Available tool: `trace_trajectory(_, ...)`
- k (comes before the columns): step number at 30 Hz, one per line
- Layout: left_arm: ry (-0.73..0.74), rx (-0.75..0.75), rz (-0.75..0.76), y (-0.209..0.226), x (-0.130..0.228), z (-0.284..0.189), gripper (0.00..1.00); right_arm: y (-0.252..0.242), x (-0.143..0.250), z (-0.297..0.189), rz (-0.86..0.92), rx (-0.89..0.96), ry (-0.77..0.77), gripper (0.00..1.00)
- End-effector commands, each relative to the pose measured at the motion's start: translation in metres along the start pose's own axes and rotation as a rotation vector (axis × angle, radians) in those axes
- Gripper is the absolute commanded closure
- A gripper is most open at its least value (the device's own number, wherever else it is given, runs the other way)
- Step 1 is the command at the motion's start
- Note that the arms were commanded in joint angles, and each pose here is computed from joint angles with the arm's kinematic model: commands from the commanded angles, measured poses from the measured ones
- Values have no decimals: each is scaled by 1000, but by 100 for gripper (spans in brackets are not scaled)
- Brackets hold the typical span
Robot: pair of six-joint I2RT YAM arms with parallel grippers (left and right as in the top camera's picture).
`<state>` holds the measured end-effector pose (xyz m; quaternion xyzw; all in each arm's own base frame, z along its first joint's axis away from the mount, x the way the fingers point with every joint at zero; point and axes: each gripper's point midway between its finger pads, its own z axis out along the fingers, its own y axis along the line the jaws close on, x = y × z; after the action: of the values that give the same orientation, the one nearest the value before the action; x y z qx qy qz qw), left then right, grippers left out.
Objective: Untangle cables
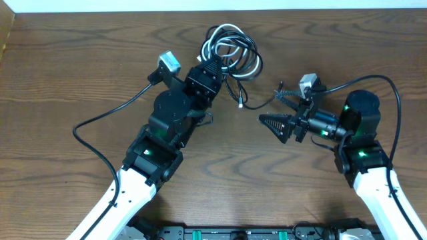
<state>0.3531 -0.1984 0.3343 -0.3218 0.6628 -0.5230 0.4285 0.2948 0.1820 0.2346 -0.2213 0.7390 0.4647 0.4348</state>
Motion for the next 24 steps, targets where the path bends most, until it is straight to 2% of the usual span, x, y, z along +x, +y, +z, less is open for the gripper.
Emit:
trace_trajectory(1,-85,49,-113,-22,-20,-7,92,-17,-2,9,143,74,-15,1)
trace_trajectory(2,-86,49,-122,-22,-21,-7,92,-23,-1,12,186,98,-18,1)
trace_trajectory(4,-84,50,-123,-22,-20,-7,93,-27,1,19,224,94,-18,7)
trace_trajectory(7,-48,56,-116,-24,-14,-7,93,-23,1,31,195,46,-17,13)
trace_trajectory(11,79,64,-13,-24,9,-7,93,-17,-3,43,137,5,-34,12)
trace_trajectory(13,138,30,-7,-15,20,-8,93,-13,-4,46,107,-12,-42,11)
trace_trajectory(18,267,-14,-33,-4,43,-13,93,-14,-5,50,80,7,-52,9)
trace_trajectory(24,352,-6,-94,-7,57,-17,93,-17,-6,51,80,25,-59,14)
